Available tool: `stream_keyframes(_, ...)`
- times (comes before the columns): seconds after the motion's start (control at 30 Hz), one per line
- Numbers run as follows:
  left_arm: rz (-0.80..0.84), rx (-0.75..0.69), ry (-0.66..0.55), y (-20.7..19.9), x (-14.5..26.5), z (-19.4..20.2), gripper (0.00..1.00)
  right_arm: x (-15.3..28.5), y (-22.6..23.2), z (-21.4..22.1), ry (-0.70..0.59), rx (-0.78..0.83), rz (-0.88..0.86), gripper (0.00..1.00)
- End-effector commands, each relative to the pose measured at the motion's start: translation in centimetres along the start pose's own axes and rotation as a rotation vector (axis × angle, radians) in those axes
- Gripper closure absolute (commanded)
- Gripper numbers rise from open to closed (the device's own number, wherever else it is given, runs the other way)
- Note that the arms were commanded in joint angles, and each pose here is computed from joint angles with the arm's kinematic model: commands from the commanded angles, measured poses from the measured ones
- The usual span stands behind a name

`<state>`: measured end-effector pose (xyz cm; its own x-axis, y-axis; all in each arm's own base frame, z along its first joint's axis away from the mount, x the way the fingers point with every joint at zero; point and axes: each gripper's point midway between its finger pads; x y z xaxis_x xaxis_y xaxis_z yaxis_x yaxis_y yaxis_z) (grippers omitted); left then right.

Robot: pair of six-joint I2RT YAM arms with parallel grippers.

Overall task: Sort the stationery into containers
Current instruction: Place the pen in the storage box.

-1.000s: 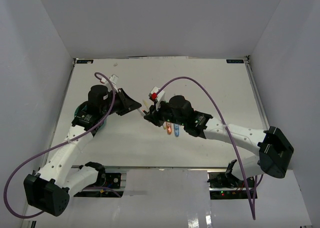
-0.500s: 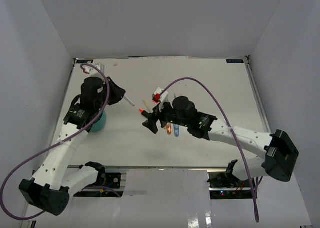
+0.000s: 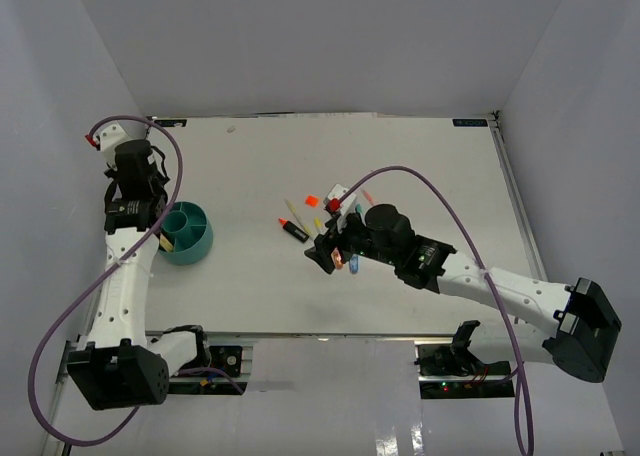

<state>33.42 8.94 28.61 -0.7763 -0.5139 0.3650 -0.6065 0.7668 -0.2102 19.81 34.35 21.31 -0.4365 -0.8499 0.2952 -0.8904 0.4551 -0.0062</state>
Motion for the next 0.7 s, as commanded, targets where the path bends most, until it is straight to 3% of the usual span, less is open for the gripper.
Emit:
stream_keyframes(0.0,-0.059,-0.006,-0.066,1.3,-1.5,-1.0,0.99,0.7,-0.8,-0.3,-0.027,0.018,0.031,0.1)
stream_keyframes(0.67,-0.072,0.039,0.024,3.4,-6.1,6.3,0.96,1.9,-2.3,2.2,0.001,0.013,0.06,0.1)
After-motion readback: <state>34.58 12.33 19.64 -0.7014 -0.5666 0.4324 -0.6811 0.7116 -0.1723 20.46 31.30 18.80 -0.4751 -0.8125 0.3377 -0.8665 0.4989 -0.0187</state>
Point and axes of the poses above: each gripper's point midway between its finger pads, its own x axis back along the fingers, its own y axis along the line the jaws close on, z = x × y, and after that the axes turned 4 degrees about x, right-handed
